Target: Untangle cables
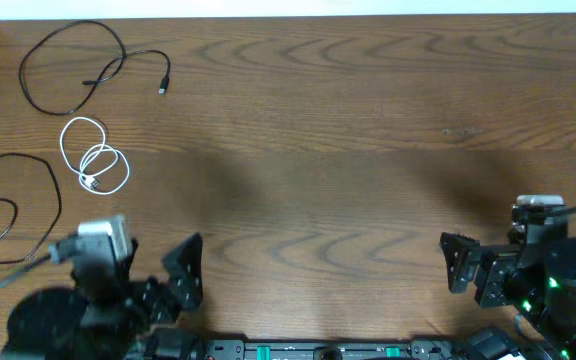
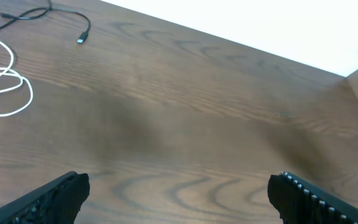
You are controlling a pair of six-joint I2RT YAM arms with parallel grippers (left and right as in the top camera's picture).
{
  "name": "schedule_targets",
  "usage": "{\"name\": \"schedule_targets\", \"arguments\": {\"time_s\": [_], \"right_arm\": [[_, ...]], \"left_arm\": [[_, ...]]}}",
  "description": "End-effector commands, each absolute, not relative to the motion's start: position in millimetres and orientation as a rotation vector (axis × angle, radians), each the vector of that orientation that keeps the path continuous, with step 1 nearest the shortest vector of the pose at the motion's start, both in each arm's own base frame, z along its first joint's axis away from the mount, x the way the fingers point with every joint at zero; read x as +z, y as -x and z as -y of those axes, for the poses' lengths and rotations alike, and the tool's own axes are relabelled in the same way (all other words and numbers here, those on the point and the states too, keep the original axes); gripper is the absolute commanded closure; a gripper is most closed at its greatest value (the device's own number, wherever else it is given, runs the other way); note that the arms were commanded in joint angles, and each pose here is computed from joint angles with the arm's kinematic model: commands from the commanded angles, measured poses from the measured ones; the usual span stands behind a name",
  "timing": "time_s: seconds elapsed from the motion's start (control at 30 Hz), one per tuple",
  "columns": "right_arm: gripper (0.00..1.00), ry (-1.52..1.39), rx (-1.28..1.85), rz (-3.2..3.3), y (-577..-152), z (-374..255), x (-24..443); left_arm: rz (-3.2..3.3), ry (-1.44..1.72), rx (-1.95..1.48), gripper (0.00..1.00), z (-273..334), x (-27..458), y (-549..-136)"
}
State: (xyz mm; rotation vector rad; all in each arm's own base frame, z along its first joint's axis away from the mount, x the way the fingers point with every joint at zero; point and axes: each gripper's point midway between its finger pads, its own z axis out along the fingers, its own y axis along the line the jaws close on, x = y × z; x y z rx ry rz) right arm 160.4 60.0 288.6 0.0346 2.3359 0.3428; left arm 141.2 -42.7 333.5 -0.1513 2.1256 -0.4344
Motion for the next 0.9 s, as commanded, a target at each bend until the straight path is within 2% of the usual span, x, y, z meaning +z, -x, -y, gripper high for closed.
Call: {"name": "schedule_targets", "arguments": {"time_s": [0.0,0.27,0.87], "right_arm": [[0.01,-0.085,0.292,-2.381,-163,-55,270],[0.01,-0.093,0.264,-2.454,-162,-54,243],[0.01,-0.092,0.256,-2.467,-160,-54,240]], "left_arm": [[-2.117,0.157,-0.424,0.02,39,328,-127],[-2.193,0.170,-0.413,0.02,36,310,-109],[-2.334,0.193,-0.390,0.02,33,283,-88]]}}
